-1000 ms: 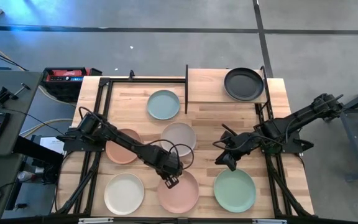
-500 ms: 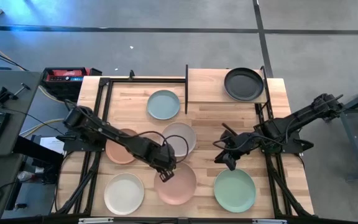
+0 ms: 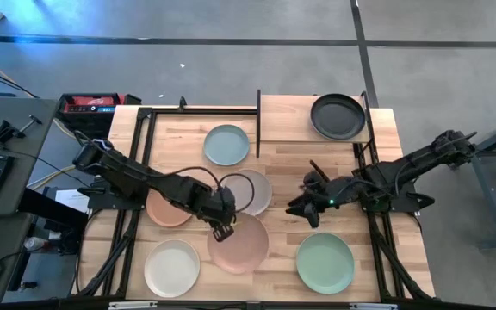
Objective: Place and stack plates onto a shelf
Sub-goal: Stack the pink plate on the top of the black plate on the shelf
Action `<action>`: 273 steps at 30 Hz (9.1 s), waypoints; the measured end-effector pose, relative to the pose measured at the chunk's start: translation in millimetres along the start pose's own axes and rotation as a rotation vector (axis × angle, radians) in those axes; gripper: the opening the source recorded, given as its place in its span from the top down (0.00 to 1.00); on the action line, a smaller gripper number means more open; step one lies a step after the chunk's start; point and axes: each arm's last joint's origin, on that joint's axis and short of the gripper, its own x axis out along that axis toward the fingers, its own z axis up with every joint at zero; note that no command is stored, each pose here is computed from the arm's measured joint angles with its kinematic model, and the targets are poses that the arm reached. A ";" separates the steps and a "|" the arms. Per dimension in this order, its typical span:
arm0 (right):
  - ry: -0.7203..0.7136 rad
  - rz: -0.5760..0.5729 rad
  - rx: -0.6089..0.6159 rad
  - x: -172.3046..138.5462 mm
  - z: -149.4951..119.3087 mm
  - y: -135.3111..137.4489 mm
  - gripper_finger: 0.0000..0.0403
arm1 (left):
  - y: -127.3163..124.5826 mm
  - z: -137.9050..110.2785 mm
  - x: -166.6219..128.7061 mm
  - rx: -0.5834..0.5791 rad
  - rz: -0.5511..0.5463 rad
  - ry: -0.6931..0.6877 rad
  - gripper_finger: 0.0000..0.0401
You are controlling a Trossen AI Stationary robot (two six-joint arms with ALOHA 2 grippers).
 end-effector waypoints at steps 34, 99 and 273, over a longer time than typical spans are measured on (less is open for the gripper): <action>-0.276 -0.216 -0.216 -35.2 102.9 -7.7 0.62 | 72.6 68.9 -56.3 0.024 0.132 -0.267 1.00; -0.023 -0.657 -0.069 32.1 112.8 -27.8 1.00 | 97.0 99.0 -68.2 -0.072 0.191 -0.434 0.94; -0.688 -1.061 0.919 -164.1 65.2 -136.2 0.79 | 203.4 142.4 -69.2 0.325 0.142 -0.360 0.76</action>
